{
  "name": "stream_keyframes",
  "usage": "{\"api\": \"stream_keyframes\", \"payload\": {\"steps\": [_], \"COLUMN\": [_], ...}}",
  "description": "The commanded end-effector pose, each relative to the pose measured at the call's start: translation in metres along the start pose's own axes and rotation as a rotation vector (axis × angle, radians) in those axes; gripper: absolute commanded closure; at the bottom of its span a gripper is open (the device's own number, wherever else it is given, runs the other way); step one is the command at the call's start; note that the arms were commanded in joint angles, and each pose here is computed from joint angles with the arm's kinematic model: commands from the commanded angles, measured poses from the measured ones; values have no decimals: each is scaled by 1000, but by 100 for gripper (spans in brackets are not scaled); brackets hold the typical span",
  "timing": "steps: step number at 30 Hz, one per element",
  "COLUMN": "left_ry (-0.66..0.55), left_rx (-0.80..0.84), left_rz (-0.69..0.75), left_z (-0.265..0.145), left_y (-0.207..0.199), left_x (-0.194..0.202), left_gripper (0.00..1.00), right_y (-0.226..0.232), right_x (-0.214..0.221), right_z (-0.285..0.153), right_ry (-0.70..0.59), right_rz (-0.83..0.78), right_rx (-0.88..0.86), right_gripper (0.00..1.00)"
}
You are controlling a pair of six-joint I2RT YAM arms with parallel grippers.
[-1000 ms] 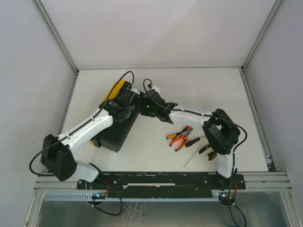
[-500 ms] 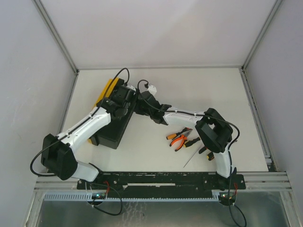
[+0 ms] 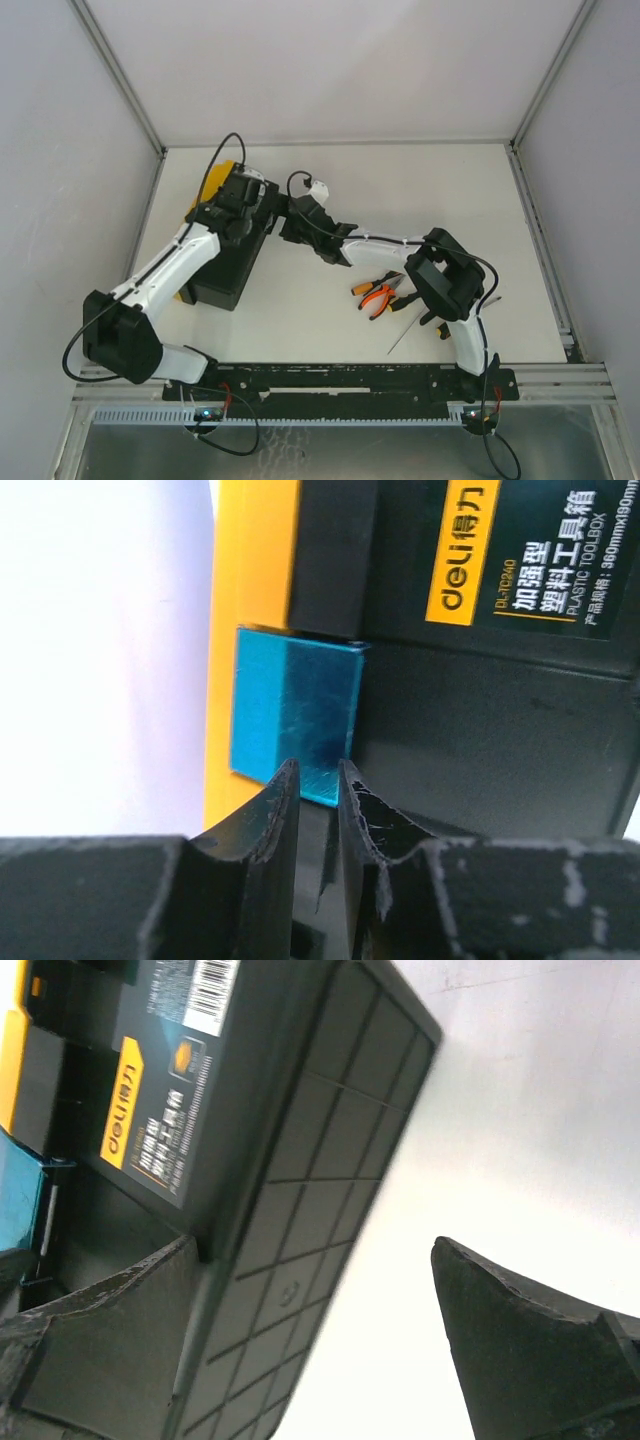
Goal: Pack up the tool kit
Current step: Open the toolbox at the center of the board.
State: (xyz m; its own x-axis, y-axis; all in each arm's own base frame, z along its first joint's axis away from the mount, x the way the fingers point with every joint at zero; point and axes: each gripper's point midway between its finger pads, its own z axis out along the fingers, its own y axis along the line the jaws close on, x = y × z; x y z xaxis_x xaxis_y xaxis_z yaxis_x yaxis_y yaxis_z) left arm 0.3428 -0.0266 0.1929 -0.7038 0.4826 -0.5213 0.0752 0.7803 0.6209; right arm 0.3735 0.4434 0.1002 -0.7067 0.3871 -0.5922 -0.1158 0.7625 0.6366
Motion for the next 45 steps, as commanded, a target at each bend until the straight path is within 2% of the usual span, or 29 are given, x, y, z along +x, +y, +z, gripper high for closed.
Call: {"api": "stream_keyframes", "payload": {"steps": [1, 5, 8, 11, 13, 16, 17, 19, 22, 25, 28, 31, 35, 40, 42, 45], "left_ry": [-107, -157, -180, -215, -204, -262, -282, -252, -149, -158, -130, -76, -136, -112, -117, -144], "left_rx": [-229, -86, -73, 24, 28, 96, 152, 229, 263, 383, 520, 603, 836, 877, 863, 883], "left_rz": [-197, -189, -190, -382, -548, -797, -858, -939, -951, -978, -992, -1007, -1001, -907, -928, -1062], "left_z": [-32, -37, -43, -45, -37, -20, -12, 9, 40, 52, 57, 61, 39, 12, 5, -4], "left_y": [87, 68, 58, 64, 86, 109, 110, 109, 94, 75, 50, 26, -8, -43, -53, -67], "left_x": [-16, -27, -32, -37, -30, -26, -26, -20, -10, -15, -17, -10, -25, -28, -26, -19], "left_gripper": [75, 72, 70, 58, 51, 31, 30, 29, 27, 22, 22, 25, 33, 33, 33, 31], "right_y": [-193, -176, -151, -125, -101, -72, -61, -47, -27, -20, -18, -3, 17, 29, 36, 50], "right_x": [100, 94, 81, 60, 38, 18, 11, -3, -18, -25, -26, -24, -25, -26, -29, -34], "right_z": [-34, -31, -33, -45, -56, -74, -78, -87, -101, -113, -121, -126, -131, -131, -133, -138], "right_ry": [360, 354, 337, 311, 273, 270, 274, 254, 227, 222, 238, 270, 291, 303, 300, 315], "right_rz": [-259, -253, -247, -222, -226, -209, -201, -189, -190, -188, -176, -152, -106, -56, -37, 11], "right_rx": [558, 494, 404, 305, 223, 70, 15, -41, -113, -131, -149, -238, -344, -405, -437, -525], "right_gripper": [8, 8, 7, 6, 7, 7, 8, 9, 9, 9, 8, 8, 8, 8, 8, 10]}}
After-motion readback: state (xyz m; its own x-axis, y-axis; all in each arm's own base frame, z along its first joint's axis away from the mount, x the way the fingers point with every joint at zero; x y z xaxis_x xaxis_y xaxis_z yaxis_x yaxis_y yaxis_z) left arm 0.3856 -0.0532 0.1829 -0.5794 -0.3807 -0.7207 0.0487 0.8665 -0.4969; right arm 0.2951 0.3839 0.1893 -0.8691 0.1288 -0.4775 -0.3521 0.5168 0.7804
